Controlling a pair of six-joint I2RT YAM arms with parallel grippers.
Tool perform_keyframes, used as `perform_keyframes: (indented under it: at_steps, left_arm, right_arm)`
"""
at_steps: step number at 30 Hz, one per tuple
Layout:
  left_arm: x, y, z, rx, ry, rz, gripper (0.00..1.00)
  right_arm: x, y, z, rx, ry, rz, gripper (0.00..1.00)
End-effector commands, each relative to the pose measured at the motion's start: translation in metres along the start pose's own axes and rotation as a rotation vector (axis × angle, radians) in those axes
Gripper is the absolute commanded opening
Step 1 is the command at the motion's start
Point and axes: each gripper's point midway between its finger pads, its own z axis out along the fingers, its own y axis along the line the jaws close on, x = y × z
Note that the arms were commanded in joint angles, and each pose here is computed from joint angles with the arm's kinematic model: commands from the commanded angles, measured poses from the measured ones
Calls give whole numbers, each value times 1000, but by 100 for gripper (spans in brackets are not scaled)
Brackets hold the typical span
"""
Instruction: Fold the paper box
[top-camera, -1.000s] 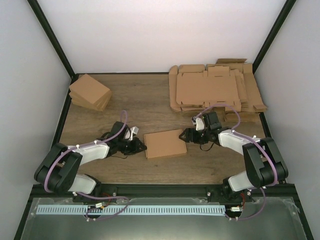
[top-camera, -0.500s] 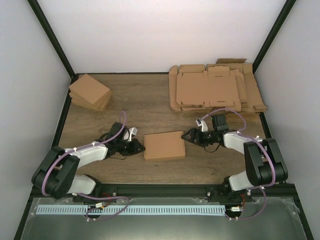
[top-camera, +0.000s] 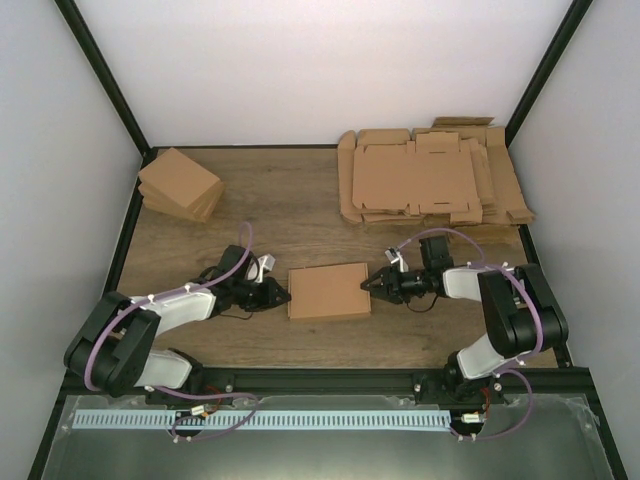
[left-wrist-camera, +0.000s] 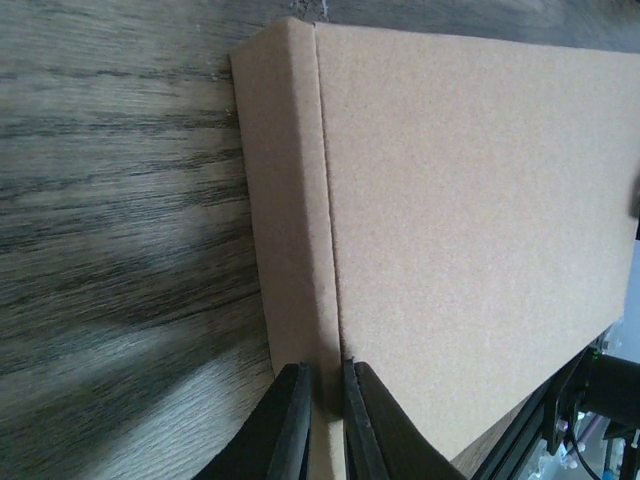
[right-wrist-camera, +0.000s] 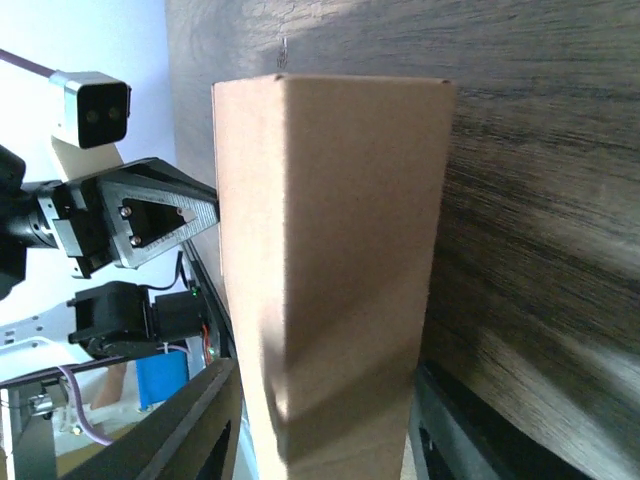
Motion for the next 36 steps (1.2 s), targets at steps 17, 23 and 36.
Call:
perform_keyframes:
  at_steps: [17, 23, 36]
  left_arm:
    - [-43, -102, -88, 227, -261, 13, 87]
    - [-71, -149, -123, 506, -420, -116, 99]
    - [-129, -189, -161, 686, -665, -284, 100]
  right_arm:
    - [-49, 75, -26, -126, -150, -40, 32]
    - [-96, 125, -54, -167, -343, -44, 31]
    - [-141, 219, -60, -290, -465, 7, 27]
